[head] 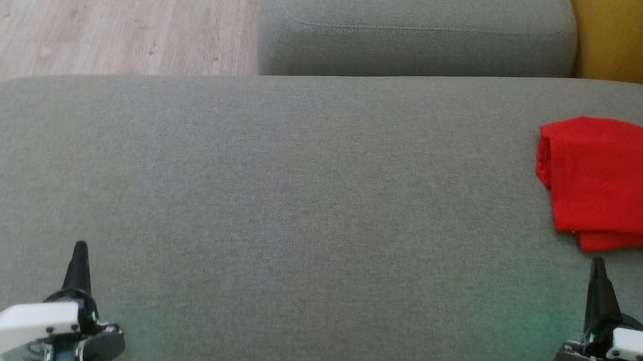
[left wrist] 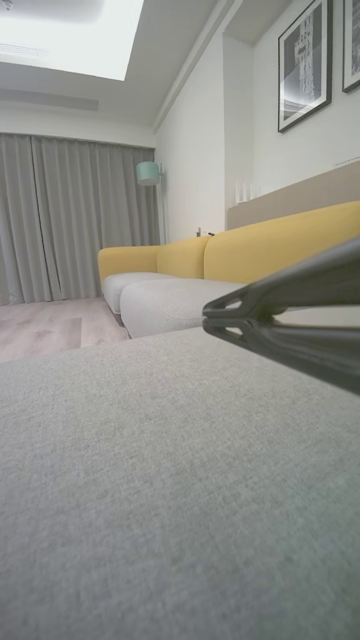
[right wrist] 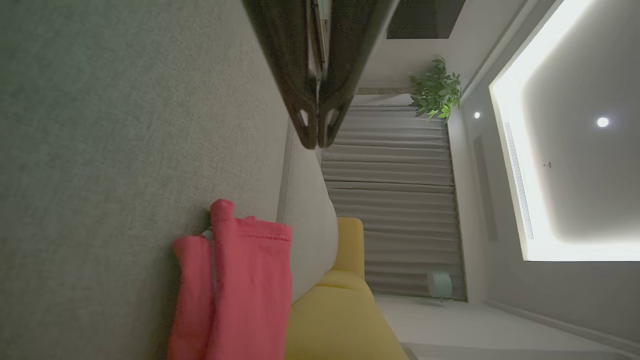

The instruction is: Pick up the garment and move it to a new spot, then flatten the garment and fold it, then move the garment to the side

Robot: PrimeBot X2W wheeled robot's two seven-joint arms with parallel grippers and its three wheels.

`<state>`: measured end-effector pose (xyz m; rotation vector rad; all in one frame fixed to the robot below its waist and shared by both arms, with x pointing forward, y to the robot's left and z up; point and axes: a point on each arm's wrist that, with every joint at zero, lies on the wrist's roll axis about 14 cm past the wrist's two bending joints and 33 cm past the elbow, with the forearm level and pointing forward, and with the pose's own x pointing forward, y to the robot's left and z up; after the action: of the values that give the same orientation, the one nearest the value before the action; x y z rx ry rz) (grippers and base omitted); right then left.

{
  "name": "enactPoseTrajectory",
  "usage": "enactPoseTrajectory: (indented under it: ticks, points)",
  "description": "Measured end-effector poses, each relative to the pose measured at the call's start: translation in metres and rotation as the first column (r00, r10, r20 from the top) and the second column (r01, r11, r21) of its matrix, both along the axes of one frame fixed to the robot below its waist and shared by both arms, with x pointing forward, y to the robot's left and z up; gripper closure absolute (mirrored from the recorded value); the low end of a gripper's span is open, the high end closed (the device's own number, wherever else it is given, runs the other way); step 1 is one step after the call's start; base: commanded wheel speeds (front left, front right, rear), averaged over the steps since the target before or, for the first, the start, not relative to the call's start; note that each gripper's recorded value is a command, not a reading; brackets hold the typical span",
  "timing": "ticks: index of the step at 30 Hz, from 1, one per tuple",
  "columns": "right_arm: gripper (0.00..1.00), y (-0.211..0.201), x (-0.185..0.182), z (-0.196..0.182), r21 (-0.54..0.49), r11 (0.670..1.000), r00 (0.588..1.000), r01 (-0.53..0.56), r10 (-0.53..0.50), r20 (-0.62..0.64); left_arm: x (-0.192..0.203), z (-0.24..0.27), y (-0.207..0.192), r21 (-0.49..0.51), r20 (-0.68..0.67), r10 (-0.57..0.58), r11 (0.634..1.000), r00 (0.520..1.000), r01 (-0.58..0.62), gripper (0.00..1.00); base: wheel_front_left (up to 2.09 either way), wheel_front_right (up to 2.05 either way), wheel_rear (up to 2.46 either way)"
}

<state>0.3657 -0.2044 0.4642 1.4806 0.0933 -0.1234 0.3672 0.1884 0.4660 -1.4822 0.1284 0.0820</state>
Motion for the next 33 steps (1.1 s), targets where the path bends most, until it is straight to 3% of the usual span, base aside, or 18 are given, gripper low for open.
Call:
enactPoseTrajectory:
  ticks: [8, 33]
  points:
    - [1.0, -0.003, 0.007, 0.011, 0.088, 0.996, 0.999, 0.012, -0.016, 0.04, 0.005, 0.007, 0.0, -0.084, 0.027, 0.009, 0.996, 1.0, -0.006, 1.0, 0.0, 0.0, 0.0]
    - [1.0, -0.004, 0.007, 0.011, 0.091, 0.996, 0.999, 0.014, -0.018, 0.04, 0.007, 0.009, 0.001, -0.085, 0.033, 0.009, 0.996, 0.999, -0.007, 1.0, 0.0, 0.0, 0.0]
